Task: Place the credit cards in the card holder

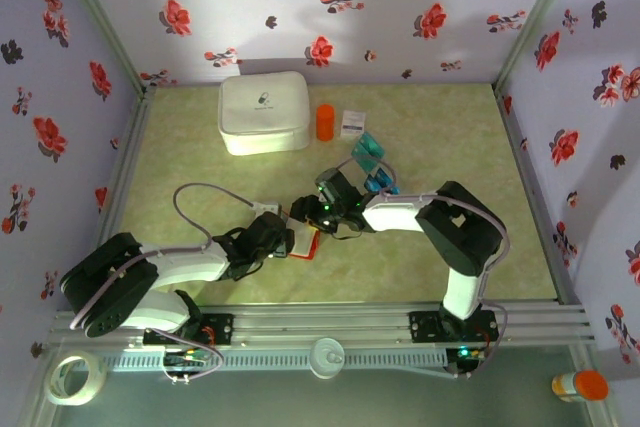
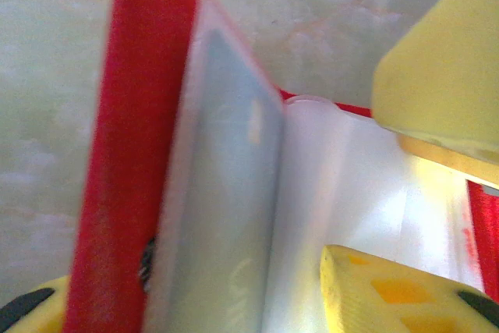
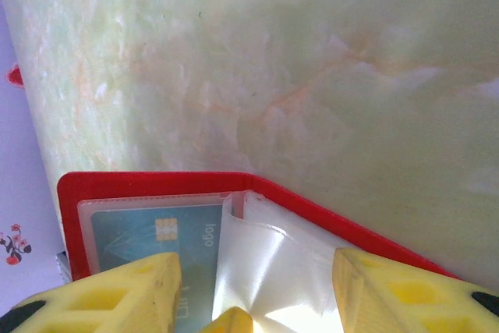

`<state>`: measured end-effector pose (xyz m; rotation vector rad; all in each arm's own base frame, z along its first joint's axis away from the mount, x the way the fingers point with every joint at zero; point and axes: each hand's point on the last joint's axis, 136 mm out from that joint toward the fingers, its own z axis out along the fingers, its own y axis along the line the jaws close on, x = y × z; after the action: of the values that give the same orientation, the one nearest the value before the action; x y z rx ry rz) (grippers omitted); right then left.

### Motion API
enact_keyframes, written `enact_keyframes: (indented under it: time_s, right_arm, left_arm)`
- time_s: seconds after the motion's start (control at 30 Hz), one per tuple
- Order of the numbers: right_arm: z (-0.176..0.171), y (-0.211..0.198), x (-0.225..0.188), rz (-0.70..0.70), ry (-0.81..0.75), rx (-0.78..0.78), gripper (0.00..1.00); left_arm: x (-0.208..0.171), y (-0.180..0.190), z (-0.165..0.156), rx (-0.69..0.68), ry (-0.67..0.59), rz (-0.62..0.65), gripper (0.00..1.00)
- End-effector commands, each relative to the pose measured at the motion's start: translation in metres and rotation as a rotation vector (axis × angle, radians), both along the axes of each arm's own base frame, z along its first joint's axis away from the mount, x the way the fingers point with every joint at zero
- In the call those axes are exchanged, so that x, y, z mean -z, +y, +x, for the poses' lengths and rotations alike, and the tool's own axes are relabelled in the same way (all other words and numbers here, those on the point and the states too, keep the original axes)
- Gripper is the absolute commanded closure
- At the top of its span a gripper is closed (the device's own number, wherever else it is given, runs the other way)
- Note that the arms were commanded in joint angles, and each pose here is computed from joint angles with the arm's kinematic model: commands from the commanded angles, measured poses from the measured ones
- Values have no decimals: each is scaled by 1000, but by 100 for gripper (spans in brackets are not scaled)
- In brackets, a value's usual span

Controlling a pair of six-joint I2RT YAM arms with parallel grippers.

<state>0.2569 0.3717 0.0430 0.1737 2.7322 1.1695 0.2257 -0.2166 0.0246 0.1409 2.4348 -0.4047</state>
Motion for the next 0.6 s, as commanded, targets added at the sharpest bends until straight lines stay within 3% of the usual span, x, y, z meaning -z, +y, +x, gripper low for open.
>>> enact_keyframes:
  time_s: [0.0, 0.1, 0.57]
  right_arm:
    - [-4, 4, 12, 4, 51, 2, 46]
    - [-3, 7, 9, 17, 49, 3, 47]
    - [0, 18, -6, 100, 51, 2, 53]
  left_arm:
    - [5, 6, -7, 2, 22, 11, 46]
    - [3, 8, -7, -5, 15, 16, 42]
    - [-1, 9, -6, -3, 5, 19, 41]
